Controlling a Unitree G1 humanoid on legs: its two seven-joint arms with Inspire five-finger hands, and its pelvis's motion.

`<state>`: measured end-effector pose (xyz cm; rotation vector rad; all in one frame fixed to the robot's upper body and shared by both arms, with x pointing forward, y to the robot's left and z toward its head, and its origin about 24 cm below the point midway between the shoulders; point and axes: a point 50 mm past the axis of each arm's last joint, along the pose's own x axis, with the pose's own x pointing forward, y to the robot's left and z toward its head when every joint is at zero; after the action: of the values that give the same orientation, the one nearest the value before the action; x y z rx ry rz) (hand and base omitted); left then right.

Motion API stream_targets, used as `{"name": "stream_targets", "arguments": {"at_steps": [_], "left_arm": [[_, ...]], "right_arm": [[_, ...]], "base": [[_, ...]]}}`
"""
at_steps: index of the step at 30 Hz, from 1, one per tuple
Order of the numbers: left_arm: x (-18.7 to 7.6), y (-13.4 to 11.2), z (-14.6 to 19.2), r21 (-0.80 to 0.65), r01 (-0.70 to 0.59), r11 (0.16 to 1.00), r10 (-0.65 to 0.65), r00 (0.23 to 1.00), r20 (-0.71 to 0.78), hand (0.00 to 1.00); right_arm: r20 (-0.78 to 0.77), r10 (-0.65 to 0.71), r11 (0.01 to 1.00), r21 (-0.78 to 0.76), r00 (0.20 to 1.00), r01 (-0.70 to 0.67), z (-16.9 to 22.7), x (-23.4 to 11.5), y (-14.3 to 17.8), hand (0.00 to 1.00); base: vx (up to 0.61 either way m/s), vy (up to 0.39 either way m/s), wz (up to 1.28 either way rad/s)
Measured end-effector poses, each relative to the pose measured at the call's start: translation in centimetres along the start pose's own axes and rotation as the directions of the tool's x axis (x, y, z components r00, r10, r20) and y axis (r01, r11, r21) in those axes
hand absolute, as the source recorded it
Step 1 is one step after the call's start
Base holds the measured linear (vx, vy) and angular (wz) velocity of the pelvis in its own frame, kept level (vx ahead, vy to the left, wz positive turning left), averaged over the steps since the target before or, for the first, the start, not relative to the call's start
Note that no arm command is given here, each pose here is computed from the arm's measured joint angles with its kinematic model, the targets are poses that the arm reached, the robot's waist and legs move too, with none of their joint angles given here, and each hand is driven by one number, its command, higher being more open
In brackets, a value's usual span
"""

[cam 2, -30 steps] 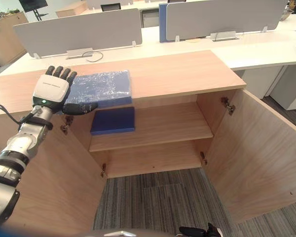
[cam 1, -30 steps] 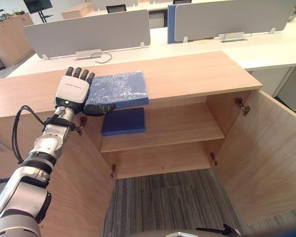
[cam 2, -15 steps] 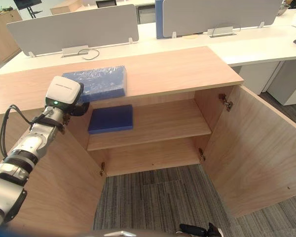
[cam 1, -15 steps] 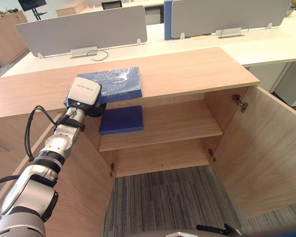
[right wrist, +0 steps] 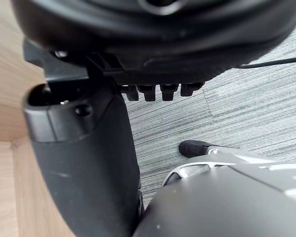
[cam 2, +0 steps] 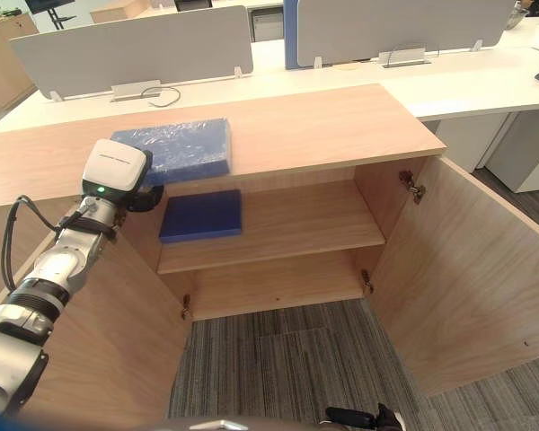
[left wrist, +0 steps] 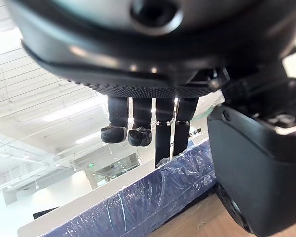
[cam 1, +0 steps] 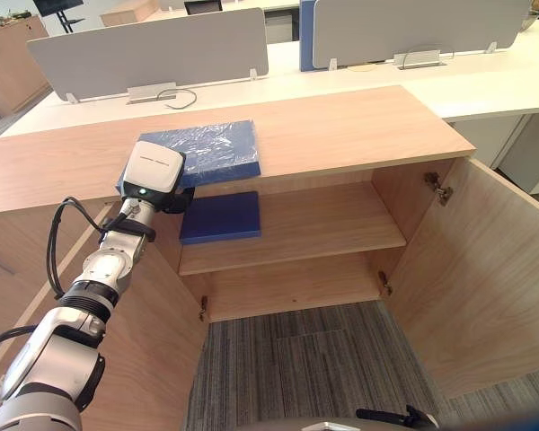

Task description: Walk over to the cabinet, pick up the folder, carry it to the office cabinet, place the folder inside the office cabinet, then close the office cabinet door

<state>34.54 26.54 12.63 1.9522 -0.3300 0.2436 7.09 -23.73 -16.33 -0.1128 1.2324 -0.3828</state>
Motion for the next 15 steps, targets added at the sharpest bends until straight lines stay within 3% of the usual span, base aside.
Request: {"name": "stream_targets", "arguments": {"at_steps": [5,8,11,15], "left_arm": [[-0.1,1.4,0.1,-0.029,-0.067,0.997,0.067,0.997,-0.026,0.00],[-0.4,4.0,1.1,-0.122,-0.214,0.969,0.207,0.976,-0.065,0.00],[-0.8,7.6,2.6,-0.257,-0.412,0.874,0.384,0.911,-0.154,0.00],[-1.8,12.1,2.6,-0.347,-0.667,0.659,0.560,0.744,-0.364,0.00]], "right_arm": [[0.004,0.006,1.000,0.004,1.000,-0.006,0.2,0.0,0.3,1.00],[0.003,0.010,1.000,0.012,1.000,-0.010,0.2,0.0,0.5,1.00],[-0.001,0.007,1.000,0.022,1.000,-0.007,0.1,0.0,0.5,1.00],[-0.021,0.003,0.999,0.037,1.000,-0.002,-0.2,0.0,0.6,1.00]], "base": [[0.00,0.012,0.00],[0.00,0.000,0.00],[0.02,0.033,0.00],[0.01,0.002,-0.02]]}}
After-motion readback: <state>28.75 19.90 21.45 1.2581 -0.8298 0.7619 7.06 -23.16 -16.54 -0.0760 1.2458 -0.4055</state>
